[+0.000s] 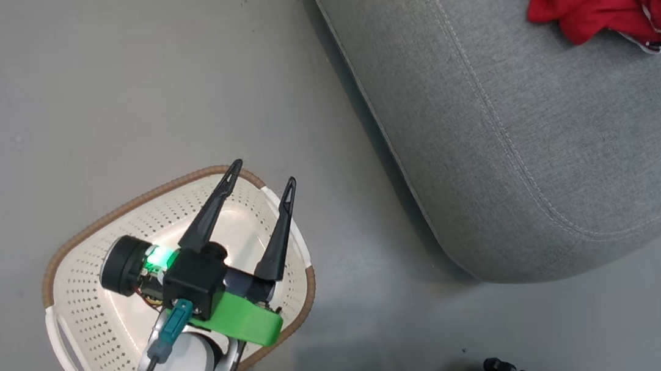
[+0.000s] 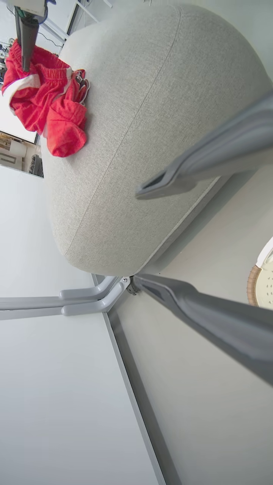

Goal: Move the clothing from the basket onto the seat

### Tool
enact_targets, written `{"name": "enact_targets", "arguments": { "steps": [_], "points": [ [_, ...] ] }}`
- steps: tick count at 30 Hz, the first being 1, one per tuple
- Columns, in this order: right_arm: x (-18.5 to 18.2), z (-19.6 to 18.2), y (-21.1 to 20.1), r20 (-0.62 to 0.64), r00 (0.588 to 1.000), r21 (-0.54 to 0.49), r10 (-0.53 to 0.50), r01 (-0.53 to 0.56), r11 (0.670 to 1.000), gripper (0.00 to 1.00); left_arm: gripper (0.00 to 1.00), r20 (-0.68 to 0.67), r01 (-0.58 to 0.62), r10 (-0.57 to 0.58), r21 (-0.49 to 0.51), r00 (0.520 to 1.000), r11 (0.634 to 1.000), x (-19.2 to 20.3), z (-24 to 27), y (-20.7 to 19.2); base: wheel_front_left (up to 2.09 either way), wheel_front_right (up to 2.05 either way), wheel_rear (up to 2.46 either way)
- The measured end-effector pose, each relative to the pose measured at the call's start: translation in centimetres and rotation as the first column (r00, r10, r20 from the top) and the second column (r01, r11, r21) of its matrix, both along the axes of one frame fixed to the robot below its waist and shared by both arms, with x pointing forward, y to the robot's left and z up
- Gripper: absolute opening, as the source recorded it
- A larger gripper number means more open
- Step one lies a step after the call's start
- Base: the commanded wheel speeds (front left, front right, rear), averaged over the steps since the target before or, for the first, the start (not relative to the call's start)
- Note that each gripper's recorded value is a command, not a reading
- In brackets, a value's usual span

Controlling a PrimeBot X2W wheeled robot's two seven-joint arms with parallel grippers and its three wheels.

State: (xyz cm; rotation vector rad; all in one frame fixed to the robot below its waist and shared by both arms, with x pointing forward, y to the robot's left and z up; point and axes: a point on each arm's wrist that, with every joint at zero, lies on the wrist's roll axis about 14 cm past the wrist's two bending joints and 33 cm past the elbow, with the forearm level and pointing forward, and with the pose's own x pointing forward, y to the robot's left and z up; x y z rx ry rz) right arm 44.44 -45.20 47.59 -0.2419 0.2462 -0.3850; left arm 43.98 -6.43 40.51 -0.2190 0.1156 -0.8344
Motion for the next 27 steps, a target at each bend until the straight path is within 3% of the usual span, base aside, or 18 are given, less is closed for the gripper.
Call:
{"name": "enact_targets", "arguments": {
  "steps": [7,13,17,21,27],
  "points": [
    [-1.6,1.4,1.8,0.035,0.998,0.042,0.053,-0.054,0.998,1.00,1.00,0.042,-0.052,0.053,-0.026,0.998,0.998,-0.8,3.6,0.6,0.00,0.00,0.00],
    [-1.2,6.3,4.8,0.175,0.970,0.014,0.171,-0.176,0.984,1.00,1.00,0.080,-0.100,0.103,-0.042,0.992,0.994,-1.6,6.2,1.6,0.00,0.00,0.00],
    [-1.5,10.2,7.6,0.291,0.920,-0.034,0.261,-0.263,0.964,1.00,1.00,0.097,-0.152,0.156,-0.048,0.983,0.987,-2.1,7.6,3.0,0.00,0.00,0.00],
    [-2.7,13.4,11.3,0.409,0.846,-0.079,0.341,-0.340,0.937,1.00,1.00,0.110,-0.216,0.220,-0.048,0.969,0.975,-2.8,8.6,5.1,0.00,0.00,0.00],
    [-4.9,12.9,17.8,0.467,0.769,-0.078,0.437,-0.456,0.887,1.00,1.00,0.118,-0.341,0.343,-0.033,0.932,0.939,-4.1,9.2,9.4,0.00,0.00,0.00]
  ]
}}
